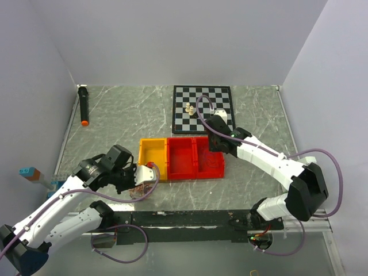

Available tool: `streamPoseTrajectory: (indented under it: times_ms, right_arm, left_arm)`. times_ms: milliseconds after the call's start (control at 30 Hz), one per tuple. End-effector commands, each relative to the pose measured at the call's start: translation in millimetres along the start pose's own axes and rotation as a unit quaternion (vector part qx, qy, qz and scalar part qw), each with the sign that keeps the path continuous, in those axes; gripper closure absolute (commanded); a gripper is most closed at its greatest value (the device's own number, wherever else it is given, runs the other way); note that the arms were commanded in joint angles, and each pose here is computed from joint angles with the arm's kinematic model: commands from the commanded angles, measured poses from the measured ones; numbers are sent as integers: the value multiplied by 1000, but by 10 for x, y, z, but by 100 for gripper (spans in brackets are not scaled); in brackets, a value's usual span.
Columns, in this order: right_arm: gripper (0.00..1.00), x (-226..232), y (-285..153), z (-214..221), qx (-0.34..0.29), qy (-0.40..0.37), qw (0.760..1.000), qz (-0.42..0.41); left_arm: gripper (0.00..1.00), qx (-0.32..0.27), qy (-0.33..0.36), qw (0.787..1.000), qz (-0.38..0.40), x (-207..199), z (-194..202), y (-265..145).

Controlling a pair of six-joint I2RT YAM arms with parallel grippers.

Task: Untangle the cables

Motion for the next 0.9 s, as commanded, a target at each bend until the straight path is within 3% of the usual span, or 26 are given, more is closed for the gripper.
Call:
streamPoseTrajectory:
  times_ms: [0,100,133,233,333,400,633,867]
  right_arm:
    - [100,76,113,-16,-7,26,1000,-13]
    - [100,124,191,20,8,25,999,-23]
    - [91,138,204,23,14,24,999,-26]
    - [47,155,191,26,18,29,999,-36]
    - [21,145,71,5,3,40,997,-60]
    - [13,153,-62,-33,-17,39,995,-85]
    - [10,282,-802,-207,-117,1,980,-161]
    - [11,425,-1174,77,-142,-16,965,-219]
  left_arm:
    - [99,-10,-11,1000,14,6,-64,-7]
    - [99,-17,-17,999,22,4,-96,-8]
    - [99,-20,-16,999,23,3,-105,-5]
    - [99,-24,-21,999,22,17,-128,-1]
    - [98,-34,-27,999,23,27,-178,-21]
    - [98,-52,-34,998,21,36,-223,-48]
    - [96,-94,-67,993,1,106,-437,-183]
    - [93,-122,-35,991,-45,146,-642,-654]
Point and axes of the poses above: each gripper's point midway between its finger pads, its own y axis out along the fingers, its own x axis along the line the jaws close on, z = x × y, the point moved 10 cm from there along -y, back along the fingers, and after that the axes turned 6 degrees about -y, right-handed, at the moved point
